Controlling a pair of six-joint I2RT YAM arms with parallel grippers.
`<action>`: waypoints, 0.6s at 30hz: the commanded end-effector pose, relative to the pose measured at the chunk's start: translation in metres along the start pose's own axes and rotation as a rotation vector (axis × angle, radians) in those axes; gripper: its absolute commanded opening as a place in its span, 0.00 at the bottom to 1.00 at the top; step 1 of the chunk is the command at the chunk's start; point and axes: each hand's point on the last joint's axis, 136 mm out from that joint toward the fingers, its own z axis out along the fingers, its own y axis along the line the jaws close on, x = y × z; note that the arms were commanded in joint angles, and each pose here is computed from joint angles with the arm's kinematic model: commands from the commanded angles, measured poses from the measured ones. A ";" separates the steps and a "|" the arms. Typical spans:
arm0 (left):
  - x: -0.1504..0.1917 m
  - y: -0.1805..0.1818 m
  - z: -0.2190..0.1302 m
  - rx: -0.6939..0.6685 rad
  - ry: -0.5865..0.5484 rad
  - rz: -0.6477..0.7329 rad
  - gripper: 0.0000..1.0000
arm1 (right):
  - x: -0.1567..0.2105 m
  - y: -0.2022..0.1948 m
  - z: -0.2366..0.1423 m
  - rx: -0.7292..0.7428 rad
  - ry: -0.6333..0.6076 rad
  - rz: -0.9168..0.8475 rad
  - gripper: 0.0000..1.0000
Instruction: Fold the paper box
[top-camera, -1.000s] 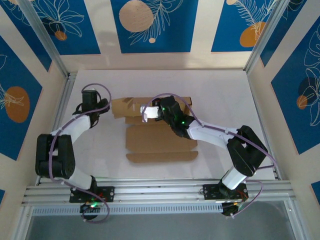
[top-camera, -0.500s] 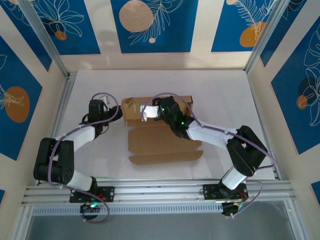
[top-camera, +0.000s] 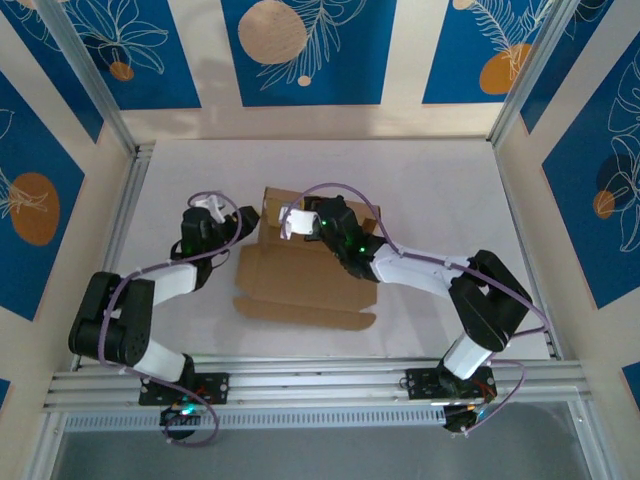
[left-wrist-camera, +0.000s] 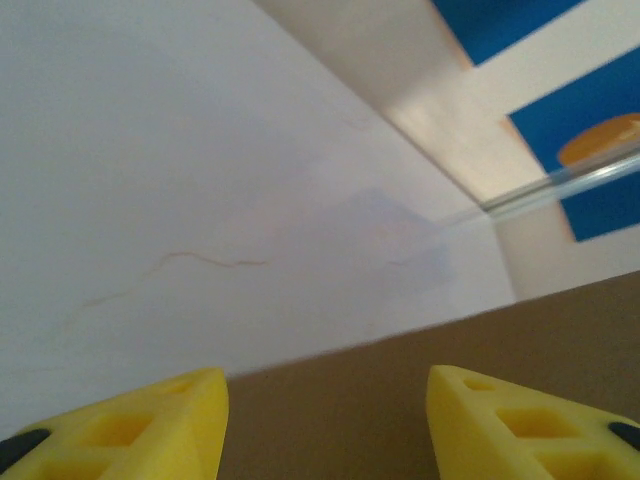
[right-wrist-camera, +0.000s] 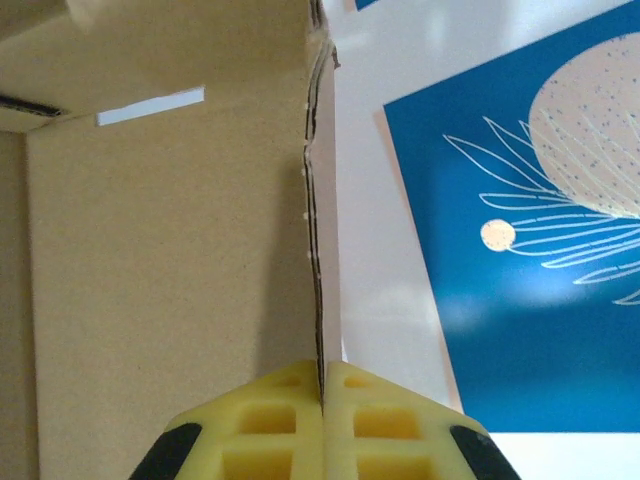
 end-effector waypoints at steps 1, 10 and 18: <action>0.006 -0.032 0.004 0.160 0.014 -0.007 0.54 | -0.018 0.018 0.000 -0.040 -0.078 0.046 0.00; 0.021 -0.023 0.009 0.099 0.038 0.088 0.56 | -0.012 0.039 0.001 -0.086 -0.063 0.033 0.00; 0.036 -0.032 -0.006 -0.075 0.093 0.539 0.63 | -0.007 0.033 0.001 -0.120 -0.050 0.040 0.00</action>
